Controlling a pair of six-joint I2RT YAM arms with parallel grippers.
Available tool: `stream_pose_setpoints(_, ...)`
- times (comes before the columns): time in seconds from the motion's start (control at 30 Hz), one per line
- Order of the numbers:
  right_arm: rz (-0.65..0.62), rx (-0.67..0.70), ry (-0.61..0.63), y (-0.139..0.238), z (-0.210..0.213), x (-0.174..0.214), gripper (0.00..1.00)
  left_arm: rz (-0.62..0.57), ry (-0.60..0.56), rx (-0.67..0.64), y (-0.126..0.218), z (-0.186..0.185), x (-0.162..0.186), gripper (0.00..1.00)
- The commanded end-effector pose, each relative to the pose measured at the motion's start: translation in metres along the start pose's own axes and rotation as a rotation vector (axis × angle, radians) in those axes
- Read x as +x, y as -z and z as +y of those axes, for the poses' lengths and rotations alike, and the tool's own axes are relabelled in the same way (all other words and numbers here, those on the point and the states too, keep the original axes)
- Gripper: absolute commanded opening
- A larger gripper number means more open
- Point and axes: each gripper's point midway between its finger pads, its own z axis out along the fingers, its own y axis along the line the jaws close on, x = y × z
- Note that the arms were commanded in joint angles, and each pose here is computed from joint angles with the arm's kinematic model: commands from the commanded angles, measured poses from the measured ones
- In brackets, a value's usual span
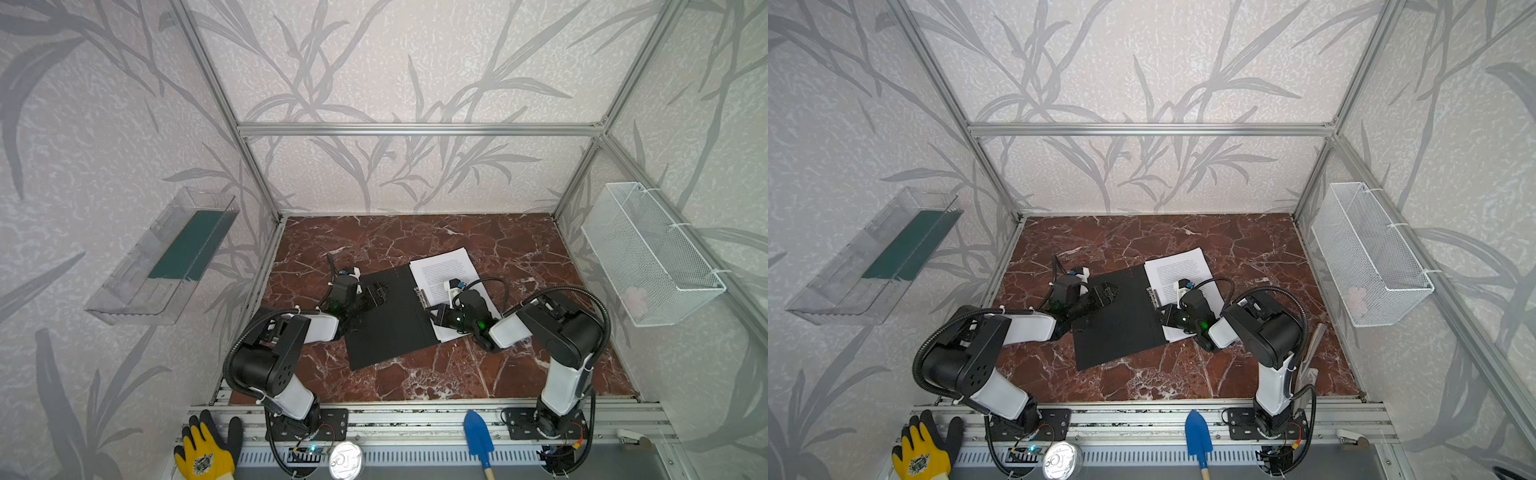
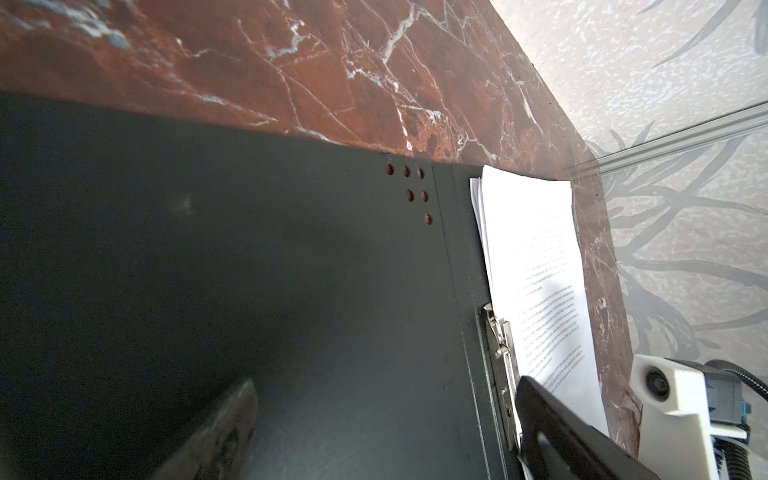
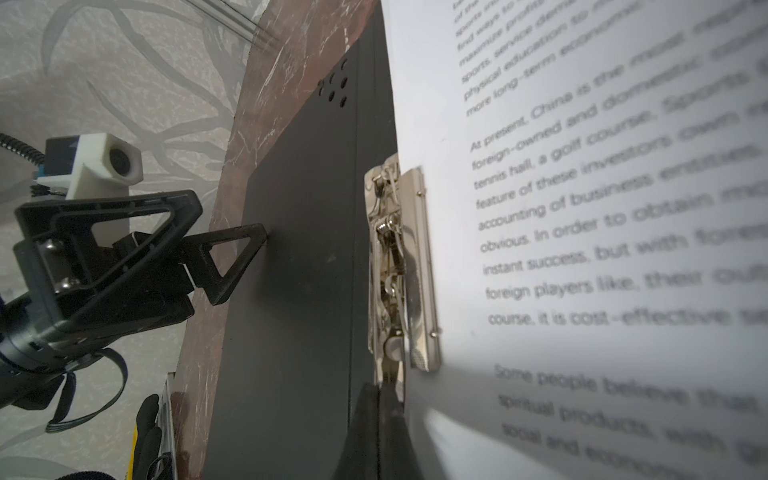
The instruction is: Put the files into the folder
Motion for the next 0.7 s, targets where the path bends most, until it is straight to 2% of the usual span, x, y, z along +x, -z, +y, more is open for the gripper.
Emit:
stream_pose_setpoints(0.0,0.188,0.108,-0.030,0.006,-0.029,0.052,0.09,0.294,0.132,-0.322,0.015,0.091,0.093,0.99)
stream_pose_setpoints(0.13,0.190,0.108,-0.036,0.005,-0.029,0.052,0.17,0.302,0.144,-0.301,0.011,0.090,0.097,0.99)
stream_pose_setpoints(0.37,0.181,0.105,-0.046,0.006,-0.025,0.049,0.22,0.304,0.152,-0.287,0.008,0.088,0.096,0.99)
stream_pose_setpoints(0.57,0.163,0.039,-0.012,0.014,-0.001,0.039,0.37,0.305,0.149,-0.268,0.006,0.083,0.093,0.99)
stream_pose_setpoints(0.67,0.152,0.006,0.026,0.022,0.019,0.027,0.43,0.305,0.134,-0.222,0.005,0.067,0.084,0.99)
